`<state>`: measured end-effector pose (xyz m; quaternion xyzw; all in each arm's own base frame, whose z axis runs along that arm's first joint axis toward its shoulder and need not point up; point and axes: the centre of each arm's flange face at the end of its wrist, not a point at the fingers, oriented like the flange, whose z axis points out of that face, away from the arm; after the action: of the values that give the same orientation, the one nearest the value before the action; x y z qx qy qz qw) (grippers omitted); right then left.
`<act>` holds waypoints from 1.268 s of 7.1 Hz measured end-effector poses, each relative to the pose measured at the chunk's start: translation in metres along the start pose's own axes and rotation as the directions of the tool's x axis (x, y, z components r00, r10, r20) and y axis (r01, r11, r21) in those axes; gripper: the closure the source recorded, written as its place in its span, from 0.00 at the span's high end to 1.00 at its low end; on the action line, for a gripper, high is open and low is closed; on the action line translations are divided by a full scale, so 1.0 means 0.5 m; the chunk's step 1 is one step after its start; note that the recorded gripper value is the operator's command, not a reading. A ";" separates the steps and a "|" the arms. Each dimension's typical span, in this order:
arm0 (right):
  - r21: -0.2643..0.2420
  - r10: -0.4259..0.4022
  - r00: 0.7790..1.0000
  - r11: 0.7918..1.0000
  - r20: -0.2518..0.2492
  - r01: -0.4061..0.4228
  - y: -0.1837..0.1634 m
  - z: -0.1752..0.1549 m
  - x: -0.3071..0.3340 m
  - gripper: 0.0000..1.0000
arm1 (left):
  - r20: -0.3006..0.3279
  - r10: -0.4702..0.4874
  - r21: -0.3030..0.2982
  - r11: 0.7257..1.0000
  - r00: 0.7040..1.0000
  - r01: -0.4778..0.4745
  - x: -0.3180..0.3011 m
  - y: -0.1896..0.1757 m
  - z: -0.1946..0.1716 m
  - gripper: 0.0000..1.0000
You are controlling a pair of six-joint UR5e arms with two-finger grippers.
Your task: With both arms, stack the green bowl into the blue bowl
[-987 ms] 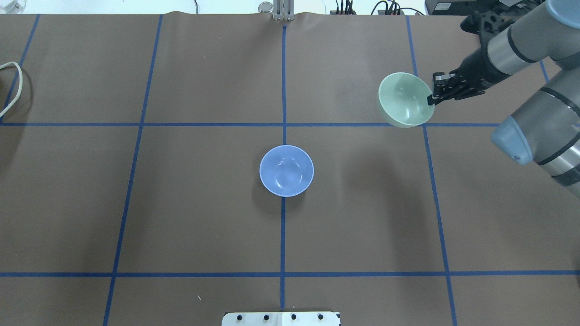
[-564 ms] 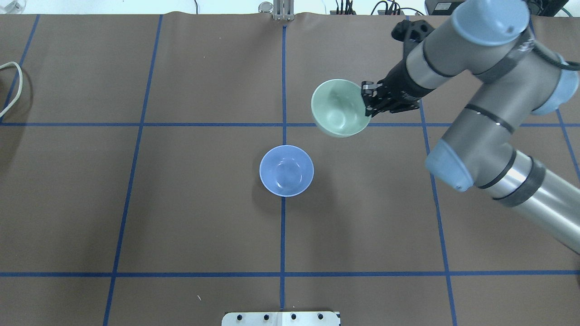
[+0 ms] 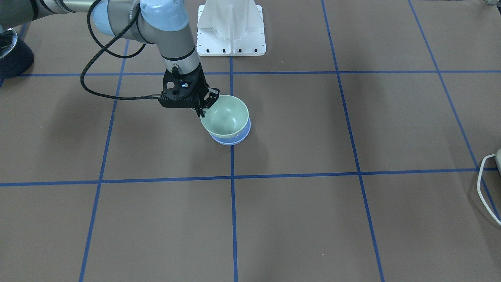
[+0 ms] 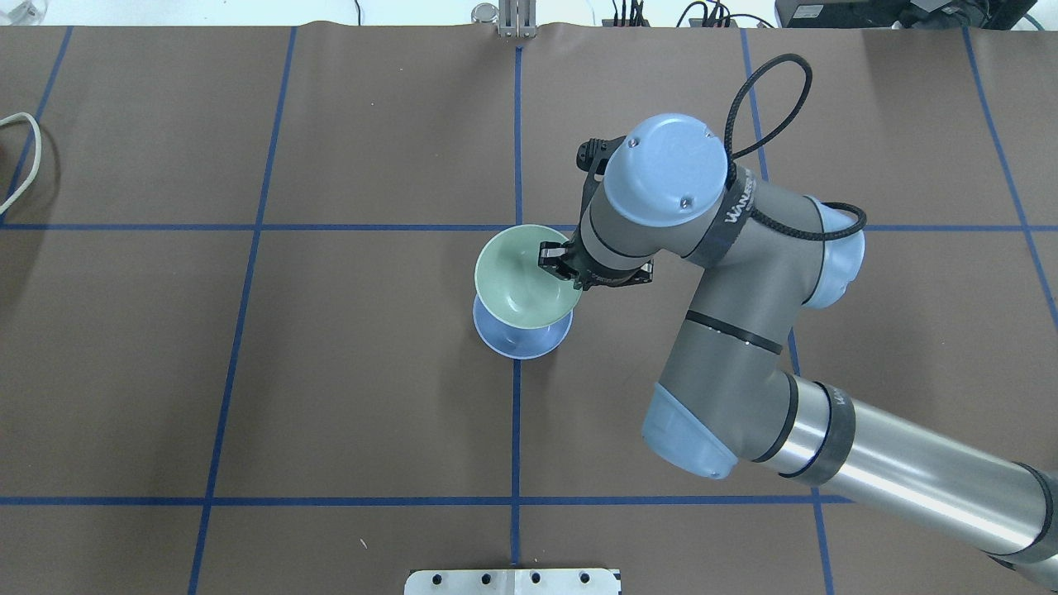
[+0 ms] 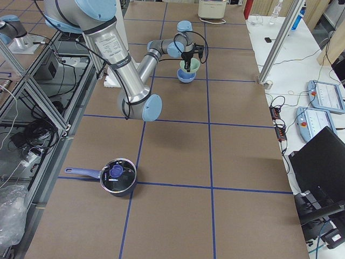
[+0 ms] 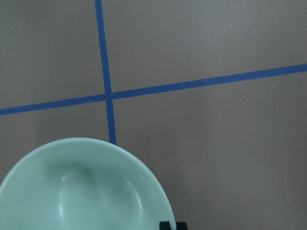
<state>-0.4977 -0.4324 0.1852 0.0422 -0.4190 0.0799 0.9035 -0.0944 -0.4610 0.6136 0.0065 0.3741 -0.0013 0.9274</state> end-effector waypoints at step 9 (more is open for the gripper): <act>0.001 -0.029 1.000 1.000 0.004 0.029 0.019 0.115 -0.015 0.00 | 0.001 -0.002 -0.004 1.000 1.000 0.002 -0.002 0.000 0.004 0.99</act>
<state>-0.5473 -0.4319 0.2166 0.0488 -0.4202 0.0668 0.9036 -0.0938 -0.4609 0.6155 0.0045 0.3737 -0.0015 0.9275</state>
